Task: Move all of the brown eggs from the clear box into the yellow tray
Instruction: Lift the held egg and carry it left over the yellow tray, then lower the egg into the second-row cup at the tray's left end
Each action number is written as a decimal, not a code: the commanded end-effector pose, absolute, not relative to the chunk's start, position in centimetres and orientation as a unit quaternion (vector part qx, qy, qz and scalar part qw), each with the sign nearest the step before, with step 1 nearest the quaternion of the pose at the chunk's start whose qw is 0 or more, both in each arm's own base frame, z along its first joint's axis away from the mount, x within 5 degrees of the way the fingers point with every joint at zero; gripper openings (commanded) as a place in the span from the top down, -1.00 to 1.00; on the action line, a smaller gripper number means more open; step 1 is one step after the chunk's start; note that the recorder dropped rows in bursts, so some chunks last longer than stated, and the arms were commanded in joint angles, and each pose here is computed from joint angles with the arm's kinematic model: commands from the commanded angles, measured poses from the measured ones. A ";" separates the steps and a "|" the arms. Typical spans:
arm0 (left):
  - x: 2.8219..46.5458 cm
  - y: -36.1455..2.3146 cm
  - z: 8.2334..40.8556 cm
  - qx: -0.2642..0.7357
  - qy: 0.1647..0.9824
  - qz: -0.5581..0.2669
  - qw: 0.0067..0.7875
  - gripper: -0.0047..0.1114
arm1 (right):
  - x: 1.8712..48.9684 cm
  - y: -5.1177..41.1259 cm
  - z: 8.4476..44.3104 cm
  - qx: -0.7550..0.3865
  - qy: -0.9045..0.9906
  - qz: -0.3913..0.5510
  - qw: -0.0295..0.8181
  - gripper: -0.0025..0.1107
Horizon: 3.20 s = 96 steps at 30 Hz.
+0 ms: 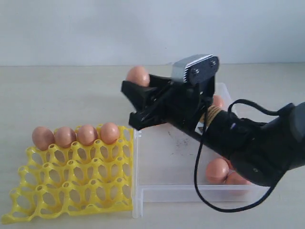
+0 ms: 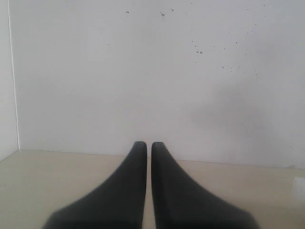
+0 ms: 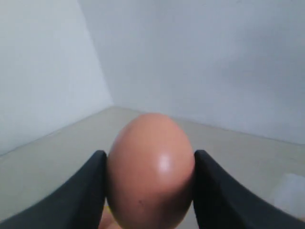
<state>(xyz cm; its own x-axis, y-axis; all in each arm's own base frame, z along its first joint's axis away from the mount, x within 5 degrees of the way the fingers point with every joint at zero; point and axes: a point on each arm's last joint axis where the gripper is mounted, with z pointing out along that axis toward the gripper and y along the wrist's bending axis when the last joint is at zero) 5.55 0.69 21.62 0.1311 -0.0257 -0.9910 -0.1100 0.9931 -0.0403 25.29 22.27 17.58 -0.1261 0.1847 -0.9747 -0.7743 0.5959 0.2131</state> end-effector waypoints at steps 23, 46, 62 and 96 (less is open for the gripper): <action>5.5 0.7 21.8 -0.051 0.655 0.026 0.753 0.85 | 28.5 39.4 10.7 -0.574 0.451 0.495 0.472 0.96; 5.5 0.5 21.8 -0.038 0.656 0.012 0.754 0.85 | 27.0 44.0 14.5 -0.456 0.677 0.411 0.405 0.96; 5.5 0.5 21.8 -0.039 0.656 0.013 0.754 0.85 | 26.6 42.6 13.0 -0.424 0.766 0.374 0.306 0.96; 5.5 0.5 21.8 -0.039 0.656 0.013 0.754 0.85 | 27.5 42.2 11.2 -0.383 0.805 0.334 0.306 0.10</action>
<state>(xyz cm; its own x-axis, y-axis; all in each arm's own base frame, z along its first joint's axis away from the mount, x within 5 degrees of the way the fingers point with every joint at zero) 5.58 0.47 21.62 0.1299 -0.0310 -0.9910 -0.0700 0.9967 -0.0403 26.88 42.59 11.59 -0.5304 -0.4051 -0.7447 -0.8253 0.4474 0.3445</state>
